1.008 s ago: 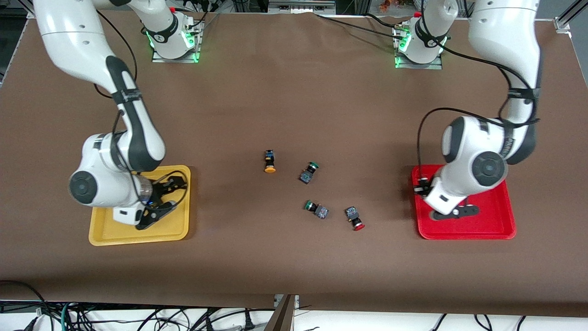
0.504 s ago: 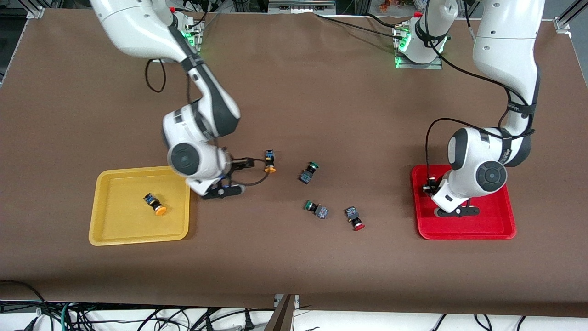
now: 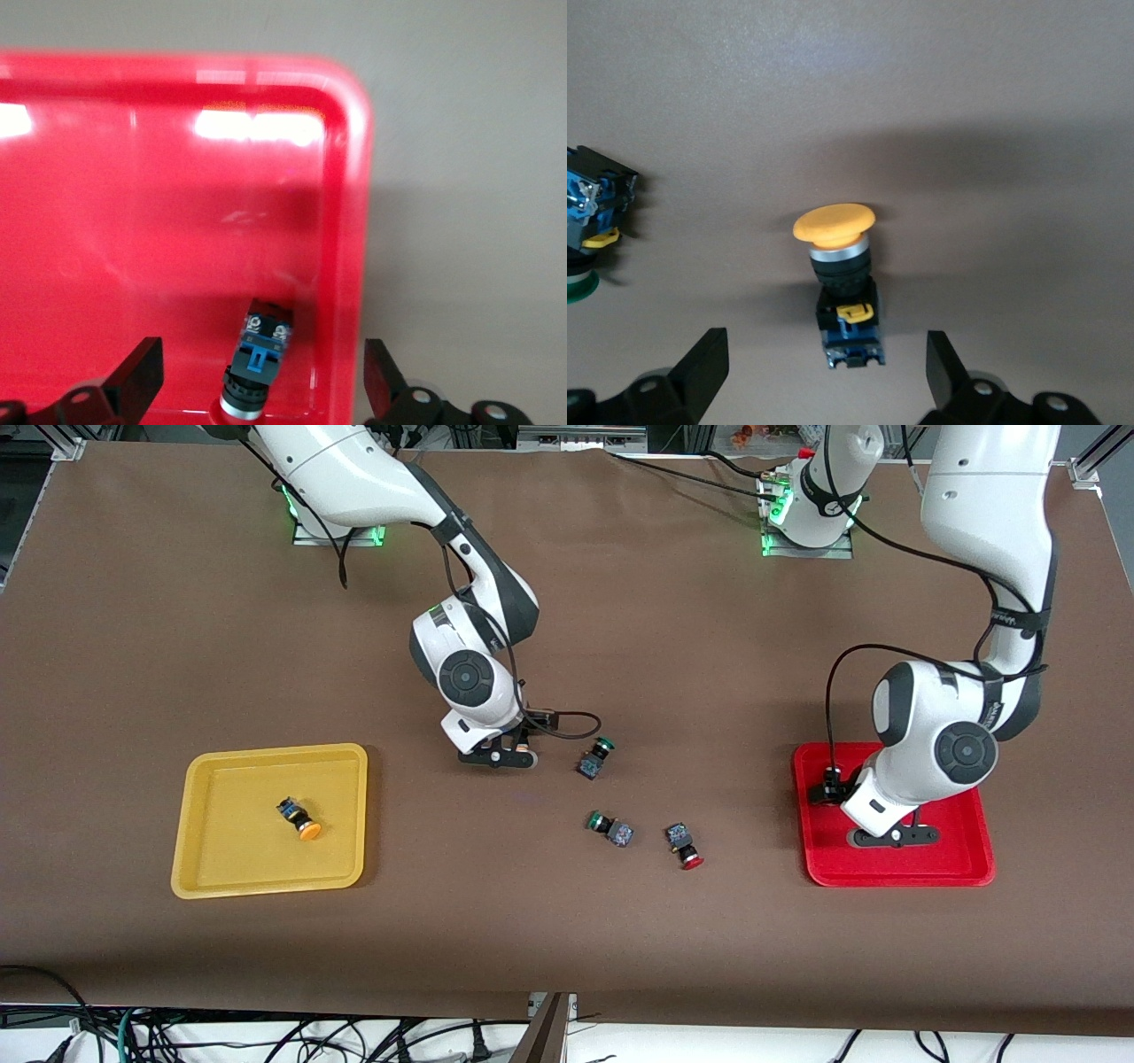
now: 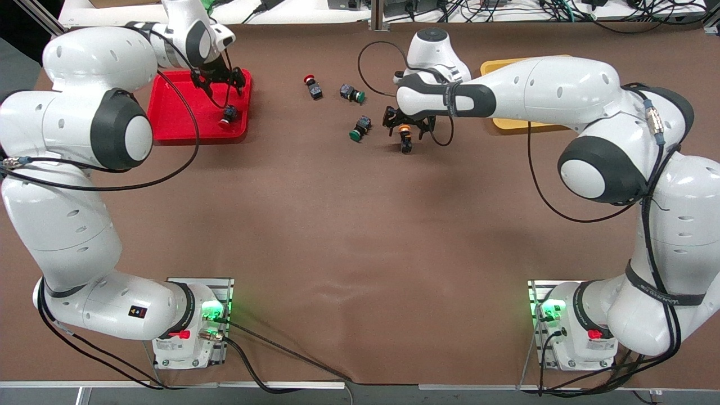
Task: Place red and yellow buttons in trays
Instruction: 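Drop the red button in the red tray while the right gripper grasps yellow, then set the yellow button in the yellow tray while the left gripper grasps red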
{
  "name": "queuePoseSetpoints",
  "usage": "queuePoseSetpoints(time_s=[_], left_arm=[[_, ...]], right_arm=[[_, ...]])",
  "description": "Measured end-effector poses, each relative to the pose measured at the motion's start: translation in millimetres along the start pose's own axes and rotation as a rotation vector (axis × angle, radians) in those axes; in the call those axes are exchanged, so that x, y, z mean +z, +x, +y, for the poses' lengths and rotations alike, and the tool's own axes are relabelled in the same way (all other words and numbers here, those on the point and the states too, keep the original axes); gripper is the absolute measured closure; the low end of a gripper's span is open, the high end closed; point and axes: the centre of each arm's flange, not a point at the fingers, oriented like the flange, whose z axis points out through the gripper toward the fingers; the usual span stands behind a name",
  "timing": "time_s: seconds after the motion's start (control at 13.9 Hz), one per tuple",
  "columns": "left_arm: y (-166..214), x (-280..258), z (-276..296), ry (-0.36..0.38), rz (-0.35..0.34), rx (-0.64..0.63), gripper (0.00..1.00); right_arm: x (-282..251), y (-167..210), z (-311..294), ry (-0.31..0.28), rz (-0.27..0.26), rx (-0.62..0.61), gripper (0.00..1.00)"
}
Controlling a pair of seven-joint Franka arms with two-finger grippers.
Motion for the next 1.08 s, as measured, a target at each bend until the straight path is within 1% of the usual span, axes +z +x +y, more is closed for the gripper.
queuePoseSetpoints(time_s=[0.14,0.22,0.29,0.36,0.43,0.5,0.58,0.72,0.79,0.94,1.08], left_arm=[[6,-35,26,-0.03,0.058,0.035,0.0],[8,-48,46,-0.048,0.083,0.05,0.0],[10,-59,67,-0.067,0.103,0.041,0.0],[12,-67,86,-0.086,0.118,0.01,0.0],[14,-72,106,-0.101,0.129,-0.034,0.0],[16,-69,128,-0.11,0.131,-0.078,0.0],[17,-60,149,-0.115,0.126,-0.117,0.0],[17,-28,191,-0.124,0.128,-0.181,0.0],[17,-11,208,-0.134,0.139,-0.214,0.0],[10,25,240,-0.154,0.163,-0.272,0.0],[1,51,259,-0.134,0.182,-0.278,0.0]], right_arm=[[12,-4,-6,0.011,0.019,0.005,0.02],[18,-8,-8,0.014,0.024,0.003,0.1],[23,-10,-10,0.013,0.026,0.002,0.21],[27,-11,-9,0.01,0.024,0.002,0.35],[27,-9,-6,0.007,0.025,0.005,0.44],[26,-7,-4,0.005,0.028,0.006,0.56],[26,-5,-2,0.004,0.031,0.003,0.67],[18,2,5,-0.008,0.037,-0.013,0.67],[8,8,14,-0.028,0.03,-0.034,0.67],[-28,24,42,-0.076,0.013,-0.124,0.67],[-68,49,90,-0.124,-0.001,-0.242,0.67]])
